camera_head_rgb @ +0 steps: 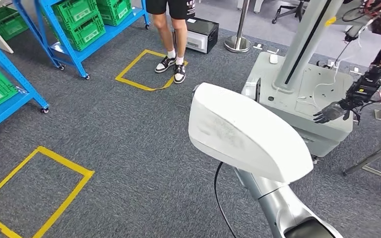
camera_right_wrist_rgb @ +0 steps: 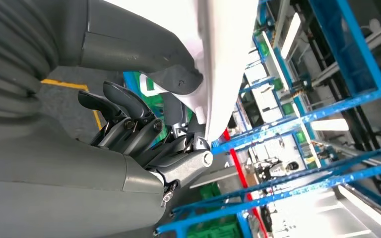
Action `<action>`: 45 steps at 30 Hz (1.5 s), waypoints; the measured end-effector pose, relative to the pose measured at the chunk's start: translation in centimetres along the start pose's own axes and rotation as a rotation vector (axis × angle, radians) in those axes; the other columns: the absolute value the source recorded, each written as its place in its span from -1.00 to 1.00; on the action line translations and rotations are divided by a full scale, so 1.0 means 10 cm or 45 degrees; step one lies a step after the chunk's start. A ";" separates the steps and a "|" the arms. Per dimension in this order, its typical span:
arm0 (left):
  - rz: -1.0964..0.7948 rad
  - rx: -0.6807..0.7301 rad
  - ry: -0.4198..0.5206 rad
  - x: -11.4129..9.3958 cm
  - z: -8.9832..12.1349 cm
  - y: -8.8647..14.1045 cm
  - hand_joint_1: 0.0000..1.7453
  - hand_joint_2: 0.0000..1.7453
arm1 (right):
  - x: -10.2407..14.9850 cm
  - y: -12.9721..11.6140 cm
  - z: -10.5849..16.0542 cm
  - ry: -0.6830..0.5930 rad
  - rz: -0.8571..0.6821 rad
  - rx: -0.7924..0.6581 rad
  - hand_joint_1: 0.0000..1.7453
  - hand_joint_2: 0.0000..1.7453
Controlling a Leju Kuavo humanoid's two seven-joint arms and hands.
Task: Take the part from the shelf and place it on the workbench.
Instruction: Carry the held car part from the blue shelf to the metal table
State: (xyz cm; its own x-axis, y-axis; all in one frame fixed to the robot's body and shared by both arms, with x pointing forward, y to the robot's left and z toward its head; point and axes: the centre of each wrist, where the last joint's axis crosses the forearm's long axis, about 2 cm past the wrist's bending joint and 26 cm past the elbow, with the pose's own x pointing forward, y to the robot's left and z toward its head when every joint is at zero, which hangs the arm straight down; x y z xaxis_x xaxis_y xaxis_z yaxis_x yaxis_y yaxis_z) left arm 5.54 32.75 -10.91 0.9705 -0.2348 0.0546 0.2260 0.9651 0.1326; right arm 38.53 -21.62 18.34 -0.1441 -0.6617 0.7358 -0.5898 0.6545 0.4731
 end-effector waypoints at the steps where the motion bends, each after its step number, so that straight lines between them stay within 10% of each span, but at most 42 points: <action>1: 0.011 0.013 -0.034 0.02 0.00 -0.01 -1.00 1.00 | 0.00 -0.01 0.01 0.010 -0.001 -0.003 1.00 1.00; 12: 0.068 0.022 -0.160 0.39 0.04 -0.04 -1.00 1.00 | 0.01 0.01 -0.15 0.044 0.009 0.032 1.00 1.00; 30: 0.050 -0.146 0.161 0.09 0.06 -0.59 -1.00 1.00 | 0.15 -0.33 0.14 0.074 0.060 -0.007 1.00 1.00; 45: 0.136 0.062 -0.250 0.38 0.04 0.06 -1.00 1.00 | 0.05 -0.18 0.06 0.011 0.018 0.025 1.00 1.00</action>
State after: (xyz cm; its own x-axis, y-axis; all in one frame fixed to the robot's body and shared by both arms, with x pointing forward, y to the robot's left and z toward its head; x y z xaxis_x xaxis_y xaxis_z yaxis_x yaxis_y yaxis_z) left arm 9.34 32.42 -10.26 0.9527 -0.1546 0.2617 0.1143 0.9800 0.1628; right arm 39.00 -23.36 17.58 -0.1454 -0.6491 0.7467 -0.6034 0.6563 0.4530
